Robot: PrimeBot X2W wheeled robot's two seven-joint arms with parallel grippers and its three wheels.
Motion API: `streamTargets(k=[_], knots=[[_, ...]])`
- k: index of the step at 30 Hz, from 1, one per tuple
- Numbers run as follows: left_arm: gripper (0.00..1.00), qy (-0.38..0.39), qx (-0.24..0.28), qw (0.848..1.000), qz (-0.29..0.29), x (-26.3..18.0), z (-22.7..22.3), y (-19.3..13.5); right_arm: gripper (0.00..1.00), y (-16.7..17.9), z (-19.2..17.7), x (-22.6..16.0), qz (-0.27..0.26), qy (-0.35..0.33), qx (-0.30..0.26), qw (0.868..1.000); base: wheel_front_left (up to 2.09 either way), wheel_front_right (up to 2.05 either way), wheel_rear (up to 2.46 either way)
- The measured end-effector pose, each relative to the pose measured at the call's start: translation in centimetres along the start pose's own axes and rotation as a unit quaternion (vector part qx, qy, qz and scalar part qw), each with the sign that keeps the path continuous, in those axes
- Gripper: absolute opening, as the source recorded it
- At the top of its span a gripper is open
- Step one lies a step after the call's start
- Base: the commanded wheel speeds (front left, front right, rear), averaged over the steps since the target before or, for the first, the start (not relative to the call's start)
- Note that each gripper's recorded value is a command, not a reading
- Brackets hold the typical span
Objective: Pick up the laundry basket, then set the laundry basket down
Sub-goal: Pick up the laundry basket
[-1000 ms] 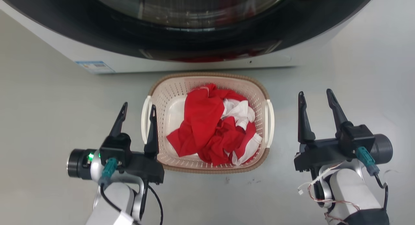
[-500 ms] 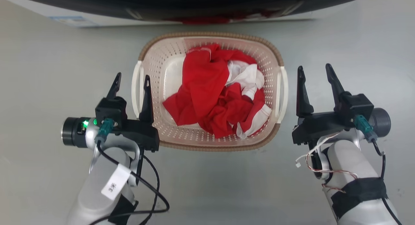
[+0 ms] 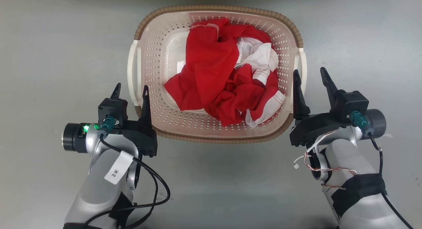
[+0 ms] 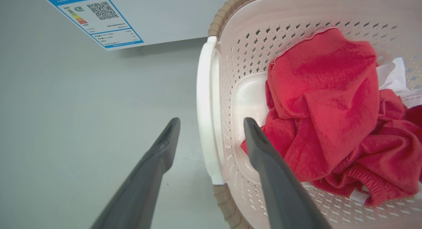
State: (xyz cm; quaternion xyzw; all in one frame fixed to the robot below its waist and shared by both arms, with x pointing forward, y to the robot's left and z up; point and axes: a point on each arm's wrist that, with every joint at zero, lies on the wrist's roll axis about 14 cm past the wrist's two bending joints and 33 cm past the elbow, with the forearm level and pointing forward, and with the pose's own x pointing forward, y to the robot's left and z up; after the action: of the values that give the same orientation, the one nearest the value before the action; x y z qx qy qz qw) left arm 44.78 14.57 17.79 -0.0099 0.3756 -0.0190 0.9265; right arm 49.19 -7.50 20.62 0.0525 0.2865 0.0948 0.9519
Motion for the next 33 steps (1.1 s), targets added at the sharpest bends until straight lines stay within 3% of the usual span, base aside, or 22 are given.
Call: streamTargets(k=[17, 33], knots=[[1.00, 0.044, -0.002, 0.999, -0.007, 1.2, -2.2, 0.0, 1.00, 1.1, -4.1, 0.2, 0.011, 0.062, 0.028, 0.998, 0.00, 0.00, 0.00], [1.00, 0.077, -0.007, 0.997, -0.012, 2.6, -3.9, 0.0, 1.00, 1.3, -5.6, 2.1, 0.014, 0.084, 0.042, 0.995, 0.00, 0.00, 0.00]])
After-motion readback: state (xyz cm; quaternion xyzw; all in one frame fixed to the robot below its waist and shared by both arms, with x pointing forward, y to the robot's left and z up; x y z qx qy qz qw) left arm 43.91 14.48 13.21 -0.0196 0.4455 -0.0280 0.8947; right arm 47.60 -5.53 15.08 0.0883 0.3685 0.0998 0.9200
